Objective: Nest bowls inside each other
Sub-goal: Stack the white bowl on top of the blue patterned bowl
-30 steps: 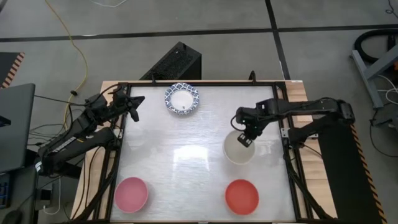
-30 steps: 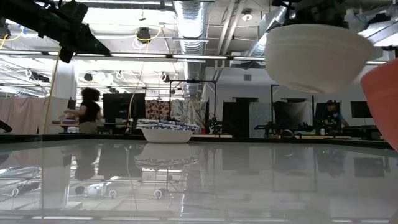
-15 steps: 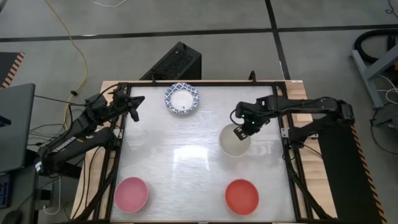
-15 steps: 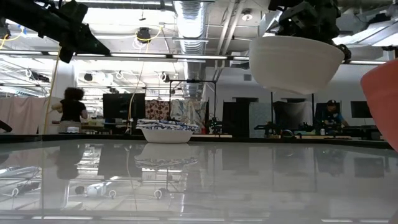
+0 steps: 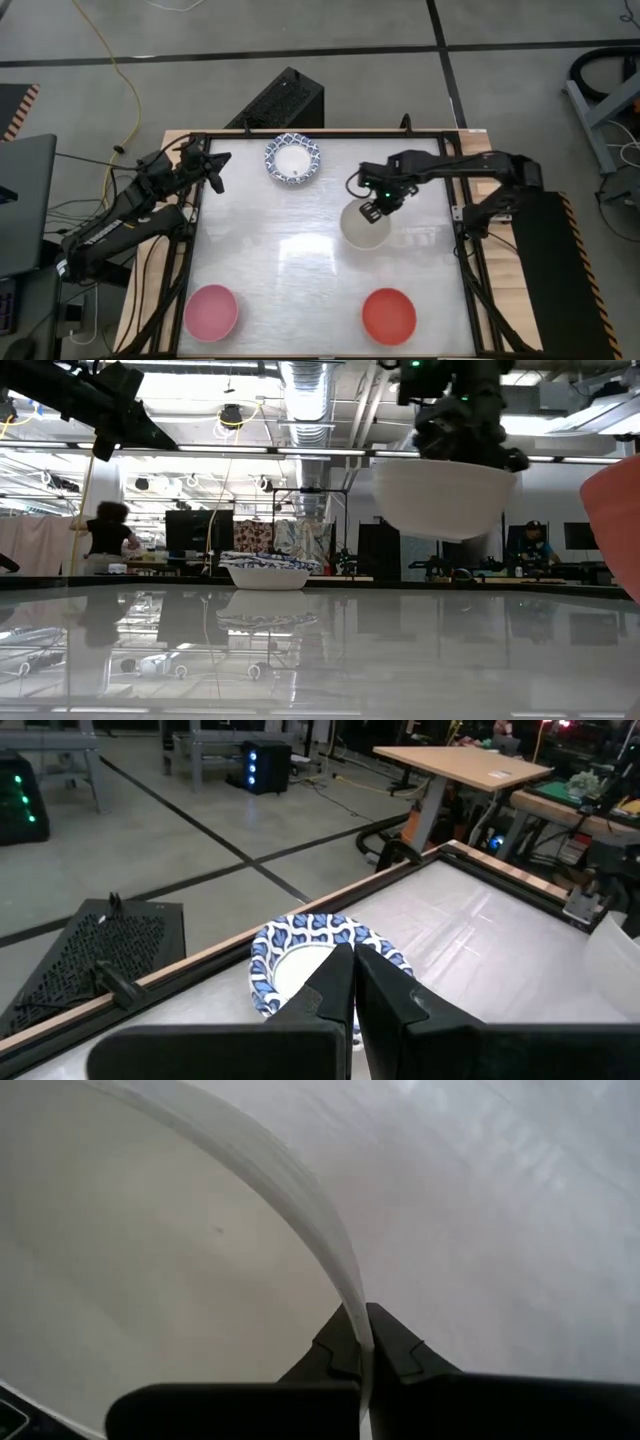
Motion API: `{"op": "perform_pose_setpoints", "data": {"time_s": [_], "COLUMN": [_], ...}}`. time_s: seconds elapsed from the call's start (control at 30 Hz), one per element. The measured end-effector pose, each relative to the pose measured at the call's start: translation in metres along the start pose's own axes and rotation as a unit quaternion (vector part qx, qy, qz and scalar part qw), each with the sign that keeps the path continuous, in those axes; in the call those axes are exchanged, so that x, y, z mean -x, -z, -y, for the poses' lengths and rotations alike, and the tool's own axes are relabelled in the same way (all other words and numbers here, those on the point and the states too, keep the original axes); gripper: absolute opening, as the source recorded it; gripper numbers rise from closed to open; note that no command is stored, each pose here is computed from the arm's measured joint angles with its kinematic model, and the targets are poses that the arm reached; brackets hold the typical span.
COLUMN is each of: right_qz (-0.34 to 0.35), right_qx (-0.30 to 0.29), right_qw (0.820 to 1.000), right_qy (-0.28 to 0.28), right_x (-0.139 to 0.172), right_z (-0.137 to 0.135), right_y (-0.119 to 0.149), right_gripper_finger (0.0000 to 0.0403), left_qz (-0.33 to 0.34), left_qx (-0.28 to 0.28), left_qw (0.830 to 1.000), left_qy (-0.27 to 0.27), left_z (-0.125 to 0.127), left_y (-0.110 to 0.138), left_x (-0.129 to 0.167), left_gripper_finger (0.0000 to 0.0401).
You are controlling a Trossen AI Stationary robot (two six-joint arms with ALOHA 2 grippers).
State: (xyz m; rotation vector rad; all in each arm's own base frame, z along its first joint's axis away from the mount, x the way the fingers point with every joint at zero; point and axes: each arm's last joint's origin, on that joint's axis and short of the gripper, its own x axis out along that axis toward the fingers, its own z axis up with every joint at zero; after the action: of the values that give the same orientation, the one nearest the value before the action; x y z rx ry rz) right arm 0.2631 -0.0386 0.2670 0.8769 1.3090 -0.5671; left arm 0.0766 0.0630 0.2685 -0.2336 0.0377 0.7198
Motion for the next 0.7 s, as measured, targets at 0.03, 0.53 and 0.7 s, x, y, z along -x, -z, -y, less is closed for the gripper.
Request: {"op": "perform_pose_setpoints", "data": {"time_s": [0.03, 0.53, 0.7], "right_qz": [-0.002, 0.004, 0.013], "right_qx": [0.011, 0.130, 0.158], "right_qw": [1.000, 0.991, 0.987], "right_qy": [0.002, 0.014, 0.010], "right_x": [0.001, -0.001, -0.005], "right_z": [-0.004, -0.045, -0.056], "right_y": [-0.004, -0.075, -0.099], "right_gripper_finger": [0.0011, 0.0010, 0.0010], "left_qz": [0.000, 0.000, 0.000], "left_qx": [0.000, 0.000, 0.000], "left_qw": [1.000, 1.000, 1.000], "left_qy": [0.000, 0.000, 0.000], "left_z": [0.000, 0.000, 0.000], "left_y": [0.000, 0.000, 0.000], "left_x": [0.000, 0.000, 0.000], "left_gripper_finger": [0.0000, 0.0000, 0.0000]}}
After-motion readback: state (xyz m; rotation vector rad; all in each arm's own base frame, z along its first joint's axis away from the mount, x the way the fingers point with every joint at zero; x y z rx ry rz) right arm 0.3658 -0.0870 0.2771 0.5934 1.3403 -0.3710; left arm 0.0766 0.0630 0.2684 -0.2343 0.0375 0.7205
